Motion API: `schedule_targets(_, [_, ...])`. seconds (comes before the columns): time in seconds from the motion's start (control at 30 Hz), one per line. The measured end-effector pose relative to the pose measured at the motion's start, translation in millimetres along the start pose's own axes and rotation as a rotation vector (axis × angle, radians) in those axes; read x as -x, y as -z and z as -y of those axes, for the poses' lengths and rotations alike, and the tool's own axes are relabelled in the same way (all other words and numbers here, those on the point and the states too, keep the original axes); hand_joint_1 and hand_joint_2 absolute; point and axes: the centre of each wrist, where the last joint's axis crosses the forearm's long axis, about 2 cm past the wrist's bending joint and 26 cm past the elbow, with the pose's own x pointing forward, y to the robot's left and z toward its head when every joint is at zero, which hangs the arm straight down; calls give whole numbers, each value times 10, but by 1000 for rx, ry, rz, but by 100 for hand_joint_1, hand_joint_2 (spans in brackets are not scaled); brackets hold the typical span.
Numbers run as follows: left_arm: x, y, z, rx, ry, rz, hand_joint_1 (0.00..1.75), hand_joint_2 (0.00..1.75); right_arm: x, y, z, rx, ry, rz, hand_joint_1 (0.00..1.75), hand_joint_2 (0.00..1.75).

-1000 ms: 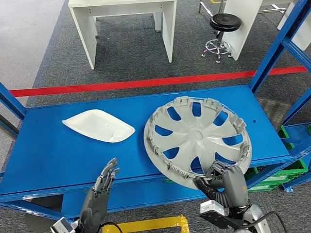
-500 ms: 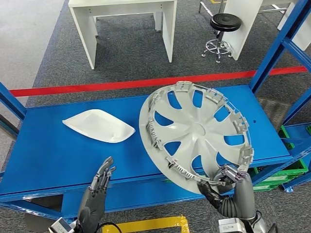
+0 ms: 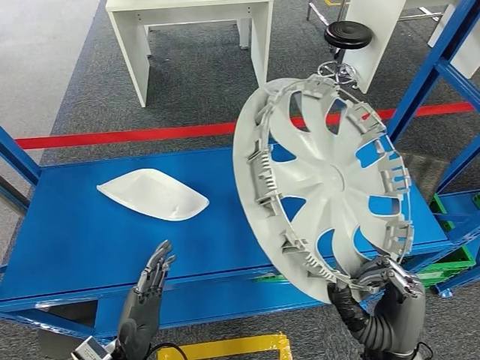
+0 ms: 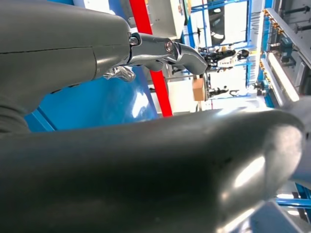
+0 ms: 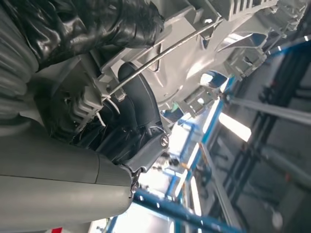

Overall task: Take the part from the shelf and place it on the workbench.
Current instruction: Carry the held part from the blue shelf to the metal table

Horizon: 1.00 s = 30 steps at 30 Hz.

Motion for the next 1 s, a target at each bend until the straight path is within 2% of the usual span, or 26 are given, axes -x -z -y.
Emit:
schedule_targets(0.33, [-45,-18,-8,-31,24,-2,0,0,-217,68,17,76,90,22,175,175])
schedule_targets(0.67, [-94,-50,-2,-60,46,-5,0,0,-331,-32,-18,110,125,-21,175,175])
schedule_targets(1.0, [-128,-86,6,-87,63,-12,0,0,-356,-173,-46,152,17,-69,175,175])
